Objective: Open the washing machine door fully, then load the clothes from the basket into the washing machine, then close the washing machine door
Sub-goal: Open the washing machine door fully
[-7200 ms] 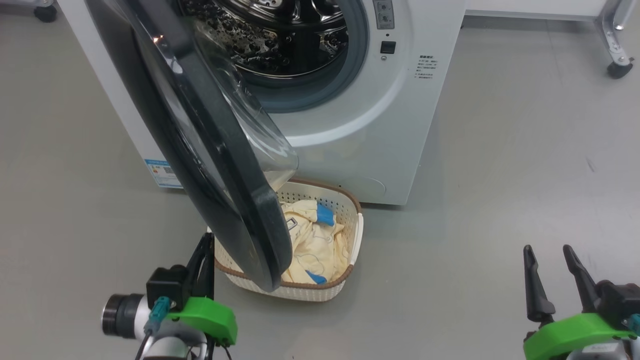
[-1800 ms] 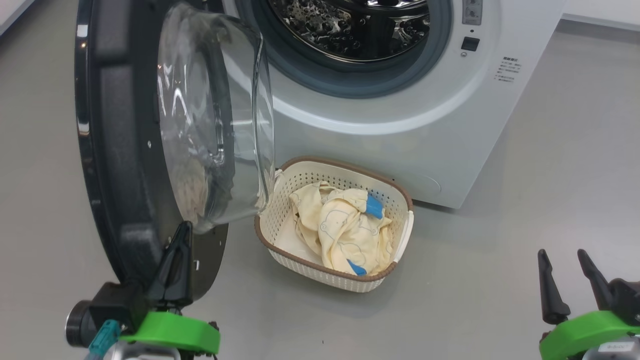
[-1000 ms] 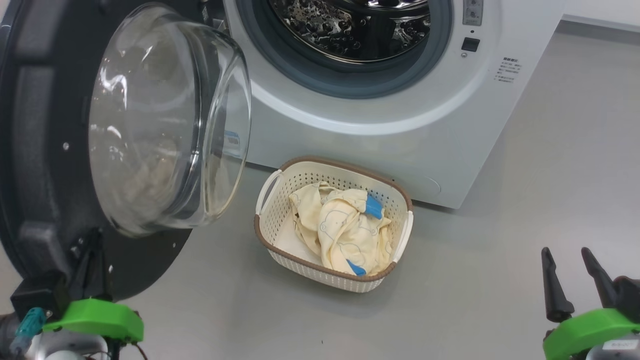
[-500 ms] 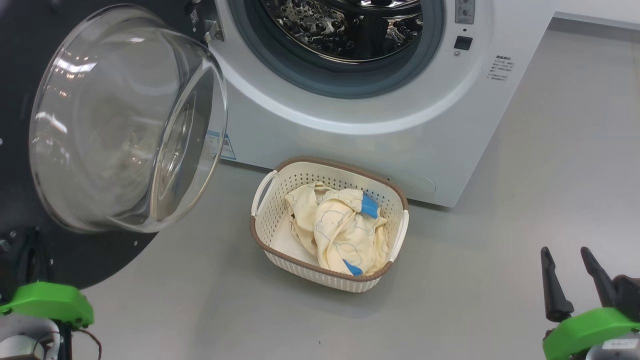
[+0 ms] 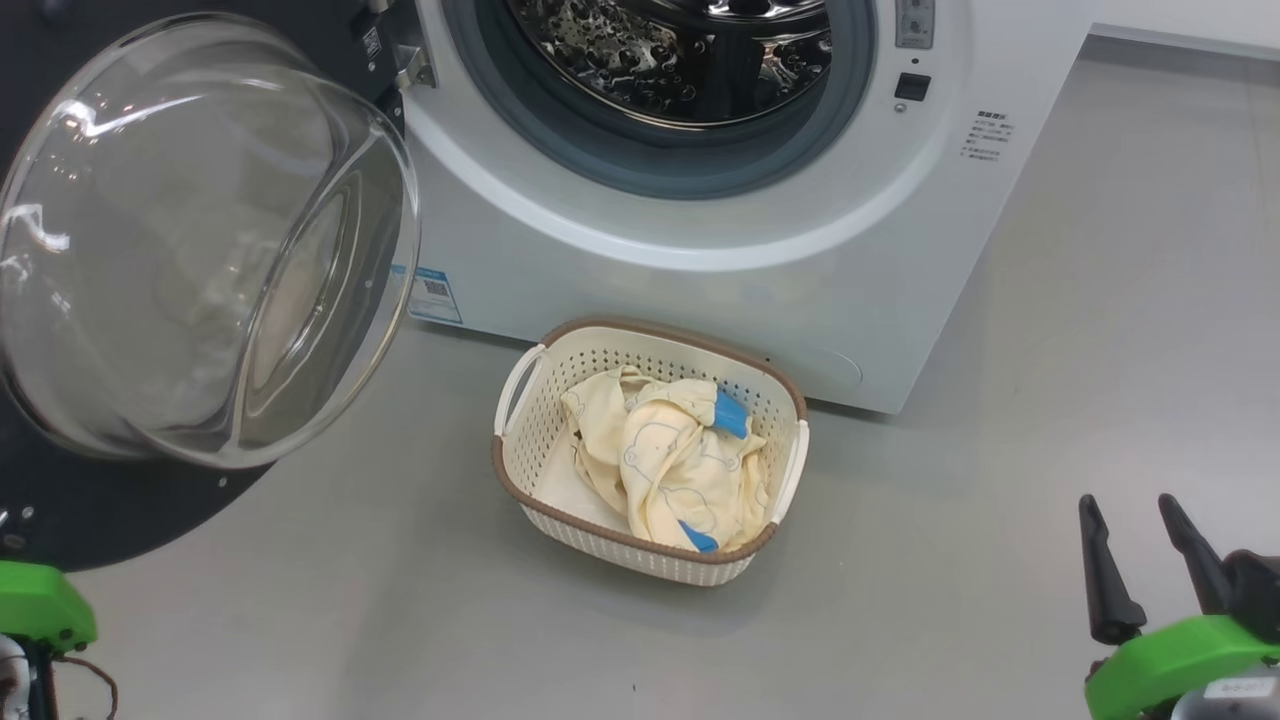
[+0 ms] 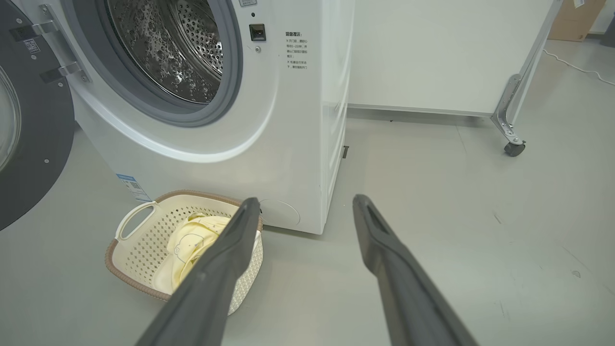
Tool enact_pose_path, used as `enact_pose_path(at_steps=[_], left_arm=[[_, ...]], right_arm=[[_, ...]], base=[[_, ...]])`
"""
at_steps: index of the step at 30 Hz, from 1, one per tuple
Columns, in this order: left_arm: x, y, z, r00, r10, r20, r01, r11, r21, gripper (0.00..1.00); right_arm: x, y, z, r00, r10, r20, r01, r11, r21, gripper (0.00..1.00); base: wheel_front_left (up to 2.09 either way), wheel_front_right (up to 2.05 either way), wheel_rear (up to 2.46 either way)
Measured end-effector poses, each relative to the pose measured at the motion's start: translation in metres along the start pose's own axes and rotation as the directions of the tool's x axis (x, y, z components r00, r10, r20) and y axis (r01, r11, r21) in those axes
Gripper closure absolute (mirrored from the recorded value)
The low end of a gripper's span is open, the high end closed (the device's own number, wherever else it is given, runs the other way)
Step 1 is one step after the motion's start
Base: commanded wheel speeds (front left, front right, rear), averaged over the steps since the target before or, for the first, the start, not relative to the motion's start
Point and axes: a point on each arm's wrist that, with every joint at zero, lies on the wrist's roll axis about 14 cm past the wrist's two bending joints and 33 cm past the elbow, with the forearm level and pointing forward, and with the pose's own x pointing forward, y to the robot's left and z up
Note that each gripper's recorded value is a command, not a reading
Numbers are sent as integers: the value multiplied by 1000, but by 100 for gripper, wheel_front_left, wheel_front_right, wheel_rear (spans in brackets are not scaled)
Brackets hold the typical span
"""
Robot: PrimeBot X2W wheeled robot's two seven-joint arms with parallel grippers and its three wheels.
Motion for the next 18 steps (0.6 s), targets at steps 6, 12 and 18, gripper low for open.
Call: enact_pose_path(at_steps=[6, 12, 18], left_arm=[[7, 10, 2, 1000, 27, 5, -27, 1000, 17, 100], [17, 19, 7, 998, 62, 19, -62, 998, 21, 100], [18, 19, 10, 997, 67, 27, -67, 998, 13, 100]], right_arm=[[-2, -2, -1, 1000, -7, -2, 7, 1000, 2, 0], [-2, -5, -3, 1000, -15, -8, 16, 1000, 3, 0], [-3, -6, -2, 1000, -20, -6, 20, 1000, 3, 0]], base=[[0, 0, 0], [0, 0, 0], [0, 0, 0]])
